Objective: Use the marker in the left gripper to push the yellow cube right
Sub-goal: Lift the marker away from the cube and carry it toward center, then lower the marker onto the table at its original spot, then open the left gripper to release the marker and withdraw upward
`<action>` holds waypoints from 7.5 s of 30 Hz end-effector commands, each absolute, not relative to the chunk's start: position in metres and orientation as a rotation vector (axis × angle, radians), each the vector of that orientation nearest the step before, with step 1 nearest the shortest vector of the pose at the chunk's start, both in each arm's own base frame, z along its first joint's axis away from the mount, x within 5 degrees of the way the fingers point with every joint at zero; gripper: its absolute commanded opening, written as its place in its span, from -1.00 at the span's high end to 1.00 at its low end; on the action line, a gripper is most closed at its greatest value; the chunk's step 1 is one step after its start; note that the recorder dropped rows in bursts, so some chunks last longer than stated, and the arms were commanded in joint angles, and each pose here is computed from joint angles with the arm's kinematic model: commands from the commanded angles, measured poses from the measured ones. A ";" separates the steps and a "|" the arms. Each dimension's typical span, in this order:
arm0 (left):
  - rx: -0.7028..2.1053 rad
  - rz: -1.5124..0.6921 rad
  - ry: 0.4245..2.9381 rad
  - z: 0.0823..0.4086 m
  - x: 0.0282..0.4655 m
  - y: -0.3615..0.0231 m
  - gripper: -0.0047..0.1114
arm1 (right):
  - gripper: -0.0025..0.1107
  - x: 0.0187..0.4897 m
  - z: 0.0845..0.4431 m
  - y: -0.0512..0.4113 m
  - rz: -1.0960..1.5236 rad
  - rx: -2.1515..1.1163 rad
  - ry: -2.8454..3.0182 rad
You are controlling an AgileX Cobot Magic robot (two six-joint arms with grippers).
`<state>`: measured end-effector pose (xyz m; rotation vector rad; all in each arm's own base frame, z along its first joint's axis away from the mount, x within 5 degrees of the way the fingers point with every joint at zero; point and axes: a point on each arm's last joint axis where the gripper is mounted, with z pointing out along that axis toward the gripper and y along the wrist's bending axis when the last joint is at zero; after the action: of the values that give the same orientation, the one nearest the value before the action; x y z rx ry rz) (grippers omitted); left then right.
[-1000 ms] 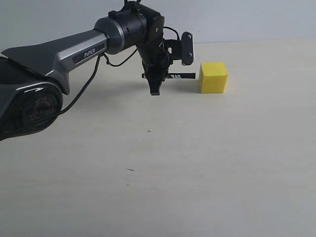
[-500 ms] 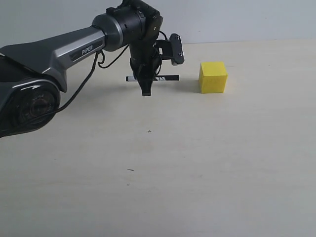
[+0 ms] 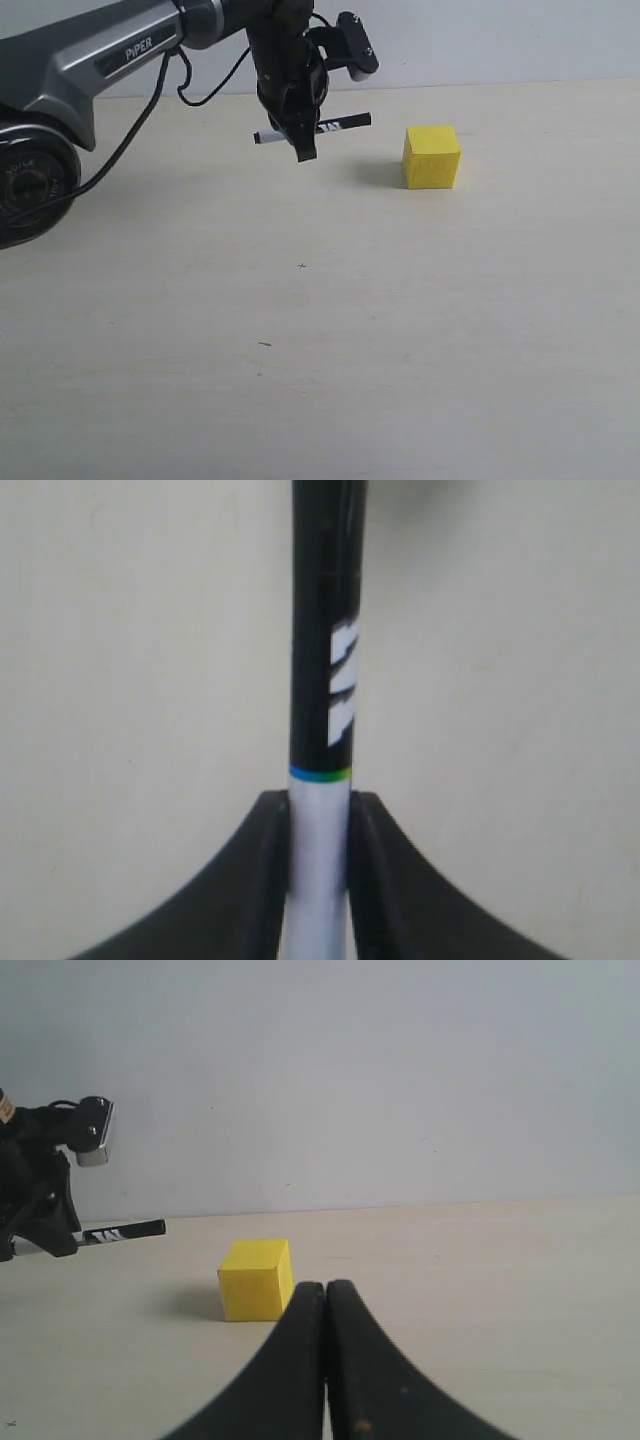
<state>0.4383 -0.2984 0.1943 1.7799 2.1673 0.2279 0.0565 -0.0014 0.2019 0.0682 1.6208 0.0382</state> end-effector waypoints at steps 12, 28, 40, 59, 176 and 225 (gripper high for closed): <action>1.593 0.055 2.257 0.242 0.417 -0.292 0.92 | 0.96 0.056 0.201 -0.001 0.036 0.066 1.616; 1.558 0.132 1.861 0.217 0.344 -0.295 0.92 | 0.96 0.056 0.201 -0.001 0.035 0.066 1.616; 1.405 1.005 1.606 0.182 0.340 -0.326 0.92 | 0.96 0.056 0.201 -0.001 0.037 0.068 1.616; 1.379 0.644 1.951 0.171 0.367 -0.352 0.92 | 0.96 0.056 0.201 -0.001 0.036 0.066 1.616; 0.102 -0.216 2.942 0.194 0.330 -0.302 0.16 | 0.96 0.056 0.201 -0.001 0.034 0.065 1.616; 0.145 -0.573 2.288 0.298 0.119 -0.096 0.92 | 0.96 0.056 0.201 -0.001 0.036 0.067 1.616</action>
<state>0.1220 -0.1156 0.3113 0.2572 2.3620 -0.5234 0.0565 -0.0014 0.2019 0.0682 1.6208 0.0382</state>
